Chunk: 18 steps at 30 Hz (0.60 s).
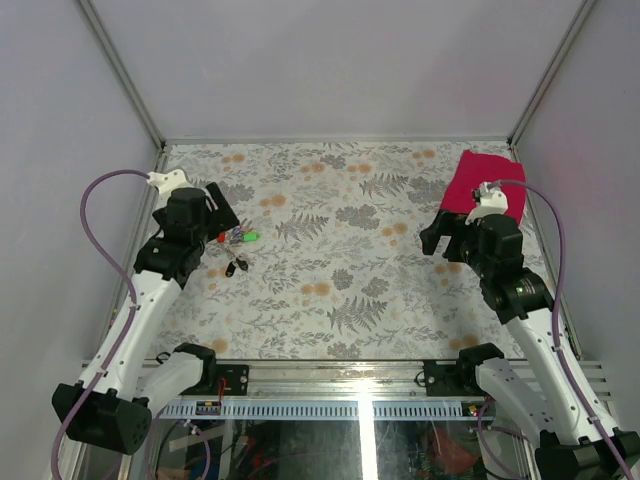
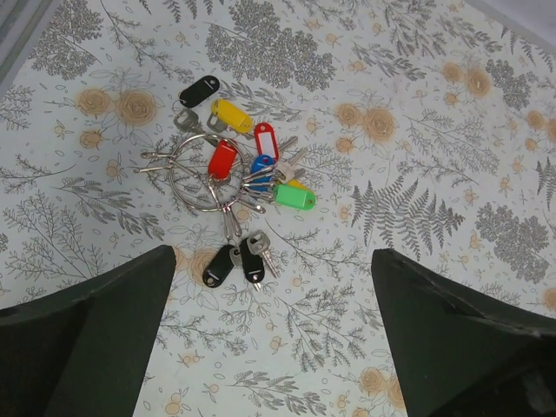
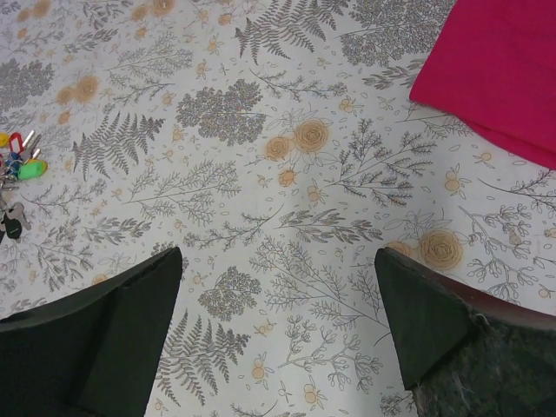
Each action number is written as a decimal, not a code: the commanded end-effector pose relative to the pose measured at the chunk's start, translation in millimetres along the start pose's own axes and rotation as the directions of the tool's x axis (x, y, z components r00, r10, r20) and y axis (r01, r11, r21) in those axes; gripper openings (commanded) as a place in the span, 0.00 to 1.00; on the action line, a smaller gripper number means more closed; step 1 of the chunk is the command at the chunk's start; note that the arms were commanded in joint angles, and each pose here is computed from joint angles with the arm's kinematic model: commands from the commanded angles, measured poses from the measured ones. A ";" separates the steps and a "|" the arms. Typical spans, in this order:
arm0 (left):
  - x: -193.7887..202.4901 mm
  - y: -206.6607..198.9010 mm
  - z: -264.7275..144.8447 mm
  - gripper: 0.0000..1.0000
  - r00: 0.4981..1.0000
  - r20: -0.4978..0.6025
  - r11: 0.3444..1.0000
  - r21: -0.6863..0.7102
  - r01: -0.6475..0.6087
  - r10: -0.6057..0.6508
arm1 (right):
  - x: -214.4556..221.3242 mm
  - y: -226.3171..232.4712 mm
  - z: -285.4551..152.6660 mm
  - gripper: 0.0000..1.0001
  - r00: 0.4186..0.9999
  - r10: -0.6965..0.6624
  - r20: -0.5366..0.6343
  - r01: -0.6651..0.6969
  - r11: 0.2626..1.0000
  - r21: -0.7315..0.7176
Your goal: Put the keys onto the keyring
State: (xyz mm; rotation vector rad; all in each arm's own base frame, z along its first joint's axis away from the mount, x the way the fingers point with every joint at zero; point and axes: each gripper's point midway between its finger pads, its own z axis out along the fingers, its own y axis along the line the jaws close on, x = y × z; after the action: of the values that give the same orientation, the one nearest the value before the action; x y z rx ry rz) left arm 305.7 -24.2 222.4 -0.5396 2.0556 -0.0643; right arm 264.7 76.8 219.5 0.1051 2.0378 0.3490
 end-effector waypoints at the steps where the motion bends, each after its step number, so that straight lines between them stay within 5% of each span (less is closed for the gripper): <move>1: -23.7 -1.1 -7.8 1.00 0.995 0.093 1.000 0.012 0.026 -0.027 | -30.7 4.7 -6.0 0.99 0.996 0.015 0.086 -0.016 1.000 0.001; 8: -10.8 5.3 6.9 1.00 1.000 0.021 0.998 -0.059 -0.006 0.007 | -28.6 2.5 -4.2 0.99 0.997 0.025 0.078 -0.026 1.000 0.013; 18: 42.7 11.2 58.4 1.00 0.970 -0.241 0.990 -0.121 -0.074 0.043 | -2.1 -5.2 9.9 0.99 0.996 0.077 -0.037 -0.075 0.995 0.066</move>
State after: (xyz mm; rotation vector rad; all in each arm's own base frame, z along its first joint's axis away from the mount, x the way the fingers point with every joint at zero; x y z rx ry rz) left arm 325.4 -24.1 170.1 -0.5513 2.2435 0.0494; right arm 268.8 75.7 205.6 0.1662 2.0987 0.3376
